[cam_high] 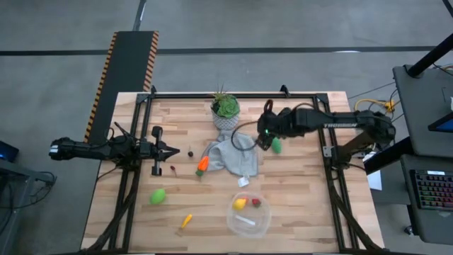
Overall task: Pick and placing Produce into tupperware
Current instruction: Put the sweetcorn into the transparent bin
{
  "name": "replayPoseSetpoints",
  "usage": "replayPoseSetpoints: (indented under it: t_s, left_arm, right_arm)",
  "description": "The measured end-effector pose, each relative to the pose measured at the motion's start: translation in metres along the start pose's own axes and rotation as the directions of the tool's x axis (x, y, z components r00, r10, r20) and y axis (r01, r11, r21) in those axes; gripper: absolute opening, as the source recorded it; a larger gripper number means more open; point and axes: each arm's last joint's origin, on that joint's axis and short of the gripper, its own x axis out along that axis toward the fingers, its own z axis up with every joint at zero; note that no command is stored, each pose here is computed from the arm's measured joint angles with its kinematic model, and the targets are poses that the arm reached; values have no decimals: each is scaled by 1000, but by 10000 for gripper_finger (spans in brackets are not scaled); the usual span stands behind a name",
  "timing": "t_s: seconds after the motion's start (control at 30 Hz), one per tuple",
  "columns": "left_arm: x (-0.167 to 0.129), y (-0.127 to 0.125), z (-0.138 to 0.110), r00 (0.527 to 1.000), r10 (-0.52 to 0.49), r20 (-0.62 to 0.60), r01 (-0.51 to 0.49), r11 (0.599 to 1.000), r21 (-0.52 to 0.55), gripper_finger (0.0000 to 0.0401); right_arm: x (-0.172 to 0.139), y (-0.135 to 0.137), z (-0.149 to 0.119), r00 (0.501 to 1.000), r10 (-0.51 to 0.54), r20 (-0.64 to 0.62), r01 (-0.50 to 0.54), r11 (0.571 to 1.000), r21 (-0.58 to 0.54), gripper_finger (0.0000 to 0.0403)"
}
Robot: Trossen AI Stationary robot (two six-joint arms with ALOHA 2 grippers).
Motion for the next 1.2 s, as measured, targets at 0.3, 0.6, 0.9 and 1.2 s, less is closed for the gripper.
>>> replayPoseSetpoints:
  t_s: [0.3, 0.6, 0.9, 1.2]
  left_arm:
    - [1, 0, -2, 1000, -4, -17, 4, 1000, 1, 0]
    - [3, -1, -4, 999, -9, -43, 9, 1000, 3, 0]
    - [3, -1, -4, 999, -9, -41, 9, 1000, 3, 0]
    - [3, -1, -3, 999, -9, -36, 9, 1000, 2, 0]
  right_arm:
    - [34, -32, 4, 981, 26, -191, -9, 996, 93, 349]
    - [76, -35, -25, 943, 56, -328, -18, 993, 117, 350]
    - [110, -34, -54, 937, 131, -323, -81, 983, 163, 350]
    - [132, -42, -69, 951, 160, -263, -107, 972, 208, 347]
